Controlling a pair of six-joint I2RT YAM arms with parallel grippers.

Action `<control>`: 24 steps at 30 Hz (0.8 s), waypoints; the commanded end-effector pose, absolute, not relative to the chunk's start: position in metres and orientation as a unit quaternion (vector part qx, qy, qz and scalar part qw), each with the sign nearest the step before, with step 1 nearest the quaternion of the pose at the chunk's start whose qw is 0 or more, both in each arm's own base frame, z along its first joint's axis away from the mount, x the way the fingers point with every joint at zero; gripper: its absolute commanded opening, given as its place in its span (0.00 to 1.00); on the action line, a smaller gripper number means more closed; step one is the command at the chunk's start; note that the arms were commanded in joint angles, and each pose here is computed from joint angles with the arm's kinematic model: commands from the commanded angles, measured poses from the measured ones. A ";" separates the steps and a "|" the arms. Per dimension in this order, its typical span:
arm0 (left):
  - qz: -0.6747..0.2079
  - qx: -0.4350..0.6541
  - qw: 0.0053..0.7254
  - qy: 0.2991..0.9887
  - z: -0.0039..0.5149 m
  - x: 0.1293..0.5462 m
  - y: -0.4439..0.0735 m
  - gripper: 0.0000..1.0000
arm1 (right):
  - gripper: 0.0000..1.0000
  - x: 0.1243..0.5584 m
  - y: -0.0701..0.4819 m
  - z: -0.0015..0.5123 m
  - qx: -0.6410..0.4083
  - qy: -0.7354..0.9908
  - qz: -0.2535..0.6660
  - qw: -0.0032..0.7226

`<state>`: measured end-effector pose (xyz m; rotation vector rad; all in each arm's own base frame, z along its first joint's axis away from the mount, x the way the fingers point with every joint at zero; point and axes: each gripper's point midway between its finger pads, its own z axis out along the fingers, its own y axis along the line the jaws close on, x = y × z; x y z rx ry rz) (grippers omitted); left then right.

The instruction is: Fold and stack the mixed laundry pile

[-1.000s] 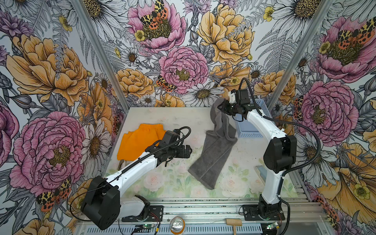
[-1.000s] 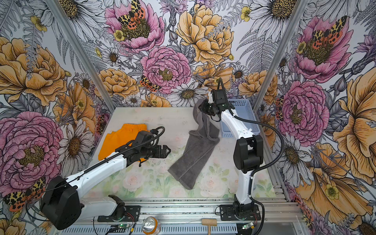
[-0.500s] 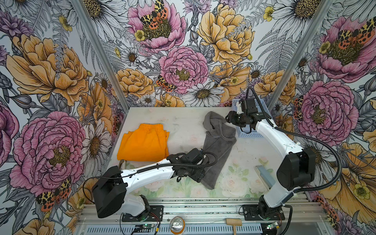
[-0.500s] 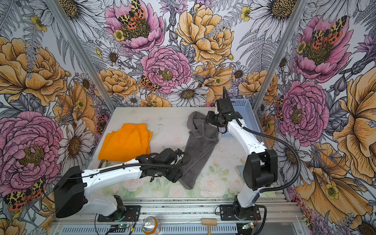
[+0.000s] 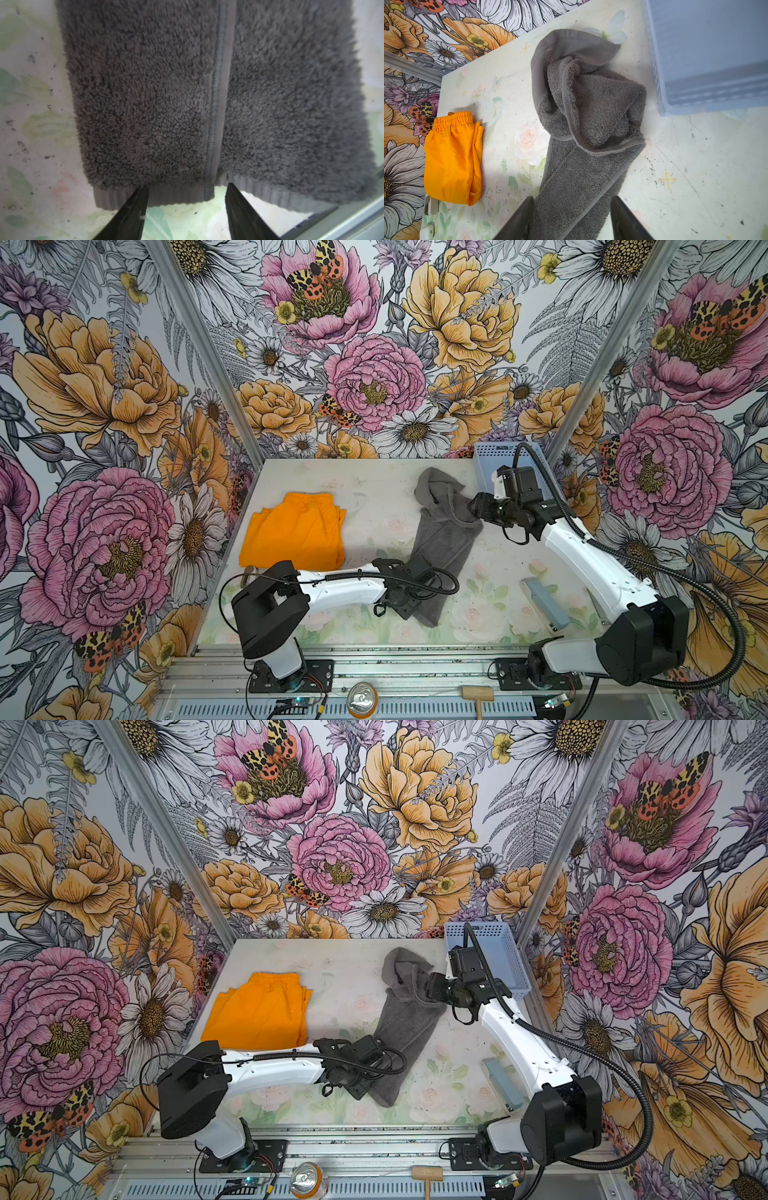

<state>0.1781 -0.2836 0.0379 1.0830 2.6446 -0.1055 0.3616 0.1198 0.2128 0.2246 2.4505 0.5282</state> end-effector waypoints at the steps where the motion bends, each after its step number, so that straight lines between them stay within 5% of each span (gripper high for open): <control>1: -0.024 0.382 0.149 0.912 0.039 0.186 -0.286 0.53 | 0.60 0.362 0.120 0.227 0.087 0.919 0.206 0.325; 20: -0.062 0.348 0.168 0.920 0.057 0.196 -0.274 0.00 | 0.61 0.359 0.123 0.220 0.093 0.919 0.219 0.316; 24: -0.086 0.326 0.172 0.926 0.067 0.204 -0.268 0.00 | 0.61 0.350 0.125 0.209 0.098 0.920 0.227 0.303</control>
